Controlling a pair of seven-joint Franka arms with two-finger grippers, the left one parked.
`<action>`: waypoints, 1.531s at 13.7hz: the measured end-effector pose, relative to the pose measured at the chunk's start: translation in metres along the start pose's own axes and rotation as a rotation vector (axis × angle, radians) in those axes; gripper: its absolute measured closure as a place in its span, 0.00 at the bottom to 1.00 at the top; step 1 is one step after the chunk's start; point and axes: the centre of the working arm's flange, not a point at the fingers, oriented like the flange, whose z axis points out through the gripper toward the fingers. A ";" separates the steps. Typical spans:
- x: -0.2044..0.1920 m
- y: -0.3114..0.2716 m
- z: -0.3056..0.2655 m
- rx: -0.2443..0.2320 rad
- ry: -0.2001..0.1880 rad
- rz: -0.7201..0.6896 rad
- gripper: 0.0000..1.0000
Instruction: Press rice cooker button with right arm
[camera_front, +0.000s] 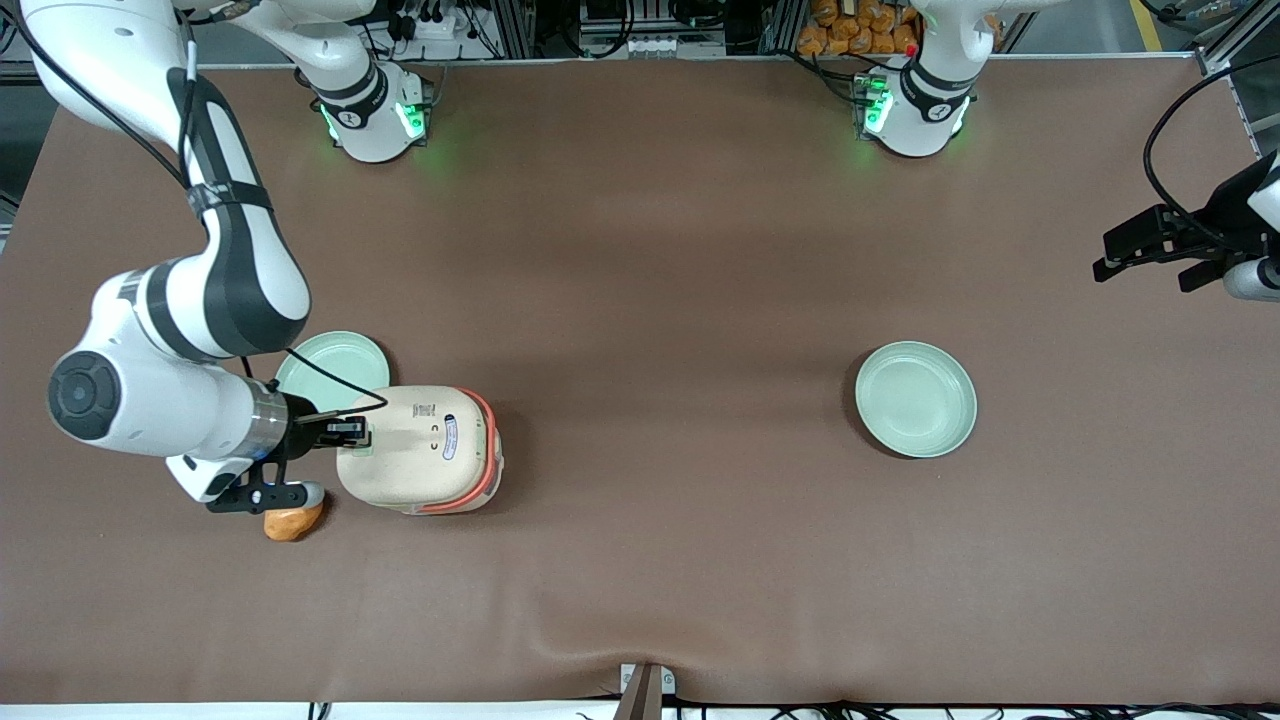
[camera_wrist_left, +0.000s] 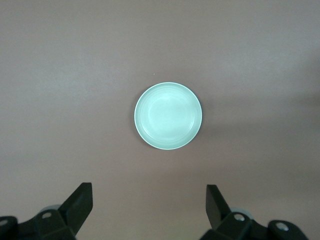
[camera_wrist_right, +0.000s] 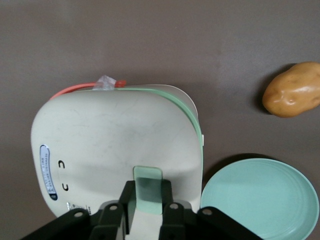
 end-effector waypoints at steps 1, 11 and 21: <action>-0.001 -0.002 -0.012 0.000 0.005 -0.004 0.57; -0.057 -0.021 -0.135 -0.018 0.019 -0.036 0.00; -0.146 0.031 -0.251 -0.182 0.020 -0.028 0.00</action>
